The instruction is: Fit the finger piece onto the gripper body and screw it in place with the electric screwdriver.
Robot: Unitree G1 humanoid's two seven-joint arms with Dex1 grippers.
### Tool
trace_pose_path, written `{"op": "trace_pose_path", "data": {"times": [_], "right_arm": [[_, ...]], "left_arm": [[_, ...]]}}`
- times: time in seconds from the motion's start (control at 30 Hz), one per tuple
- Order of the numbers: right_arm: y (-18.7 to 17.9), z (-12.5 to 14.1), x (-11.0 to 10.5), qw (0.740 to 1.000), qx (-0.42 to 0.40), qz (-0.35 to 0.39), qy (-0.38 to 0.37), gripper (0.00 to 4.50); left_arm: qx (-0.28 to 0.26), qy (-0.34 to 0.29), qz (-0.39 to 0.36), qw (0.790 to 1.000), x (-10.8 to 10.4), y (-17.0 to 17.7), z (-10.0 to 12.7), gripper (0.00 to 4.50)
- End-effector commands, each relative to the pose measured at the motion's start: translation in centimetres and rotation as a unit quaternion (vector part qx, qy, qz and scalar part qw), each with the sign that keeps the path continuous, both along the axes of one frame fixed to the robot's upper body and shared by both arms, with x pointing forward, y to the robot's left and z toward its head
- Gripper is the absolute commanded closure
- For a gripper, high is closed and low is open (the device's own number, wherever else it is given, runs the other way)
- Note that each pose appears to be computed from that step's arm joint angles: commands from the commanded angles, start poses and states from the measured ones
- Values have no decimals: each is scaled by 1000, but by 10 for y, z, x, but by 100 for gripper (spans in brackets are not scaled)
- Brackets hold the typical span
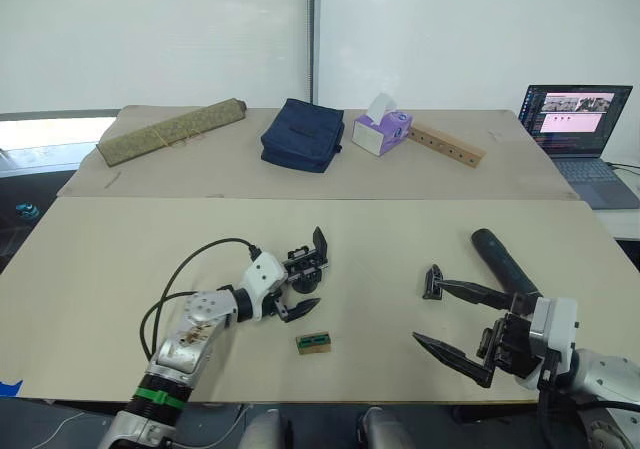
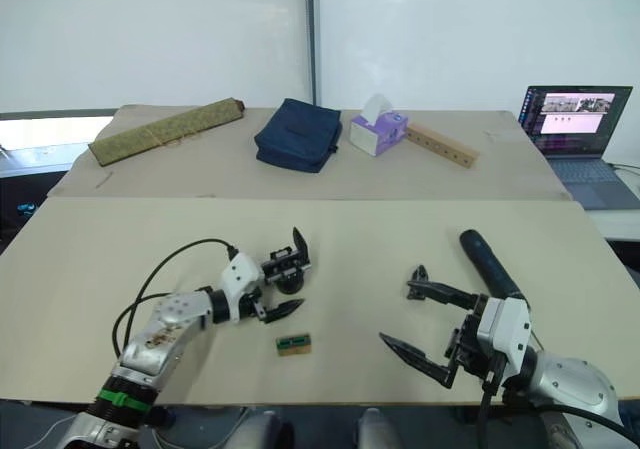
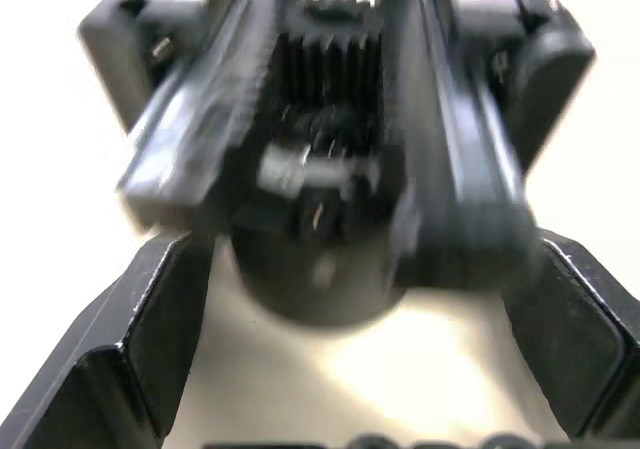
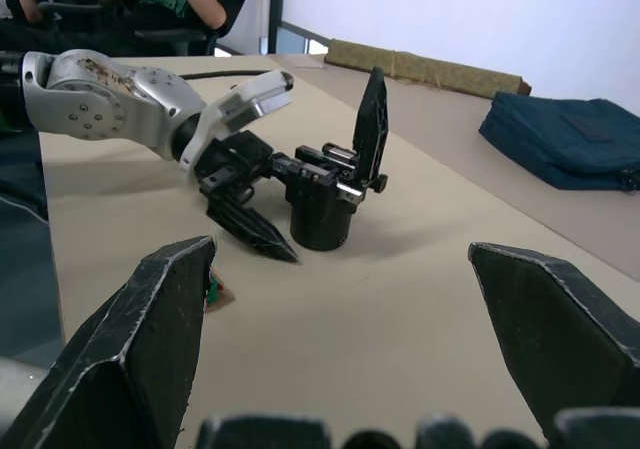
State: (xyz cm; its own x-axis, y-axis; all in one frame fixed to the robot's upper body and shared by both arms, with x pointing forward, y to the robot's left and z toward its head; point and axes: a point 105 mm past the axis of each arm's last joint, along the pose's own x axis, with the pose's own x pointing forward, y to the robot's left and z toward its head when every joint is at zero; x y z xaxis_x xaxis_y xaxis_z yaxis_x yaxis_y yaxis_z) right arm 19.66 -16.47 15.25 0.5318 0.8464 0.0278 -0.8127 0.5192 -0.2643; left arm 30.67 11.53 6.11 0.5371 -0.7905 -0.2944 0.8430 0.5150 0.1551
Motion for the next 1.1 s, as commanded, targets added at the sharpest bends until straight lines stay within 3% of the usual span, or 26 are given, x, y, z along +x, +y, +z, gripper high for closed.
{"op": "trace_pose_path", "data": {"times": [0.03, 0.23, 0.5, 0.7, 0.87, 0.97, 1.07, 1.1], "right_arm": [[0, 9, 0, 1000, -1, 3, -17, 0], [0, 9, 0, 1000, -1, 5, -14, 0], [1, 9, -2, 1000, -3, 13, -6, 0], [0, 11, -2, 1000, -6, 12, -4, 0], [-2, 9, -5, 1000, -11, 7, 0, 0], [-3, 8, -5, 1000, -11, 2, 2, 0], [-3, 6, -6, 1000, -11, 0, 5, 0], [-3, 5, -6, 1000, -11, 1, 6, 0]], "left_arm": [[-2, 3, -33, 999, -4, 15, 1, 1], [-22, 11, -115, 993, 8, 29, 14, 1], [-14, -3, -192, 981, 29, 13, 21, 1], [3, -6, -231, 973, 34, 4, 19, 1], [-13, 17, -255, 967, 32, -3, 19, 1], [-10, 8, -249, 968, 31, -5, 13, 87], [-16, -1, -247, 969, 30, -10, 10, 219], [-21, -3, -238, 971, 30, -11, 10, 220]]}}
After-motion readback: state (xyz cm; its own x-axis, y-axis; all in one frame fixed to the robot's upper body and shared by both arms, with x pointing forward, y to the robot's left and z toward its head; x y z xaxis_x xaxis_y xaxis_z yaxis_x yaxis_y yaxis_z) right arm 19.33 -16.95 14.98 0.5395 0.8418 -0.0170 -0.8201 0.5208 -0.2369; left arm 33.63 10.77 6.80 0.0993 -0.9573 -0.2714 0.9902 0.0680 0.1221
